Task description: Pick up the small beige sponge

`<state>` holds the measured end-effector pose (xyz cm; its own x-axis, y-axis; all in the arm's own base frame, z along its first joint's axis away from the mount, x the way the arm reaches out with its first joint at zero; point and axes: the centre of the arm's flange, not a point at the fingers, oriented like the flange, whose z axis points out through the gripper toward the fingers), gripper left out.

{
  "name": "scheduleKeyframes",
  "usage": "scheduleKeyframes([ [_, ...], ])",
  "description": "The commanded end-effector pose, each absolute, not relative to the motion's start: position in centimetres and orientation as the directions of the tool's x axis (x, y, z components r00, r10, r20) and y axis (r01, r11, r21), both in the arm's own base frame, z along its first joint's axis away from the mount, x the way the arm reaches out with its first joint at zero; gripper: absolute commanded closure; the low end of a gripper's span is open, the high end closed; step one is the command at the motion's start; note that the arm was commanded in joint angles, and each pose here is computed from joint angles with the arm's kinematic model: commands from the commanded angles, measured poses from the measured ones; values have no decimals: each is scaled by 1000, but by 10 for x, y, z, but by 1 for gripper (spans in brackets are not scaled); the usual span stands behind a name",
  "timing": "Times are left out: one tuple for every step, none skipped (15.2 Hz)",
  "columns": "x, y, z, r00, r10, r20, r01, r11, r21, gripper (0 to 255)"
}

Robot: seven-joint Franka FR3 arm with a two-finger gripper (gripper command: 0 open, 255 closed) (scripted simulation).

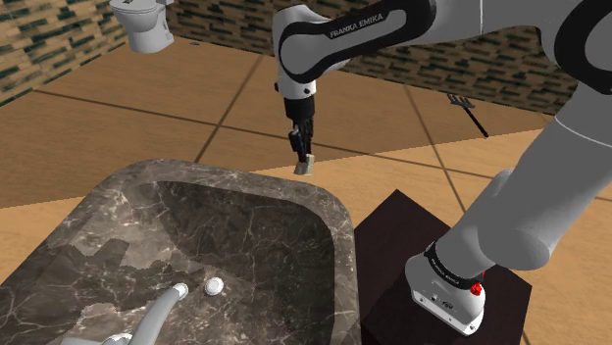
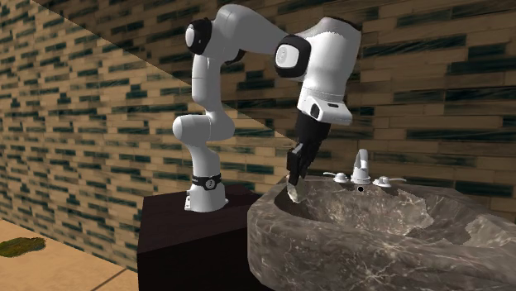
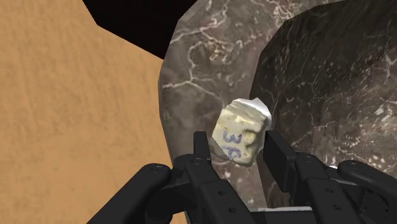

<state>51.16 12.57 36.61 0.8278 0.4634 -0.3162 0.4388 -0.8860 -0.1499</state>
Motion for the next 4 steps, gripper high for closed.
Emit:
scheduleKeyframes([
  [510,126,376,828,463,-317,439,-886,-150,255],
  [510,126,381,828,463,-317,439,-886,-150,255],
  [510,126,382,828,463,-317,439,-886,-150,255],
  [510,126,382,828,463,-317,439,-886,-150,255],
])
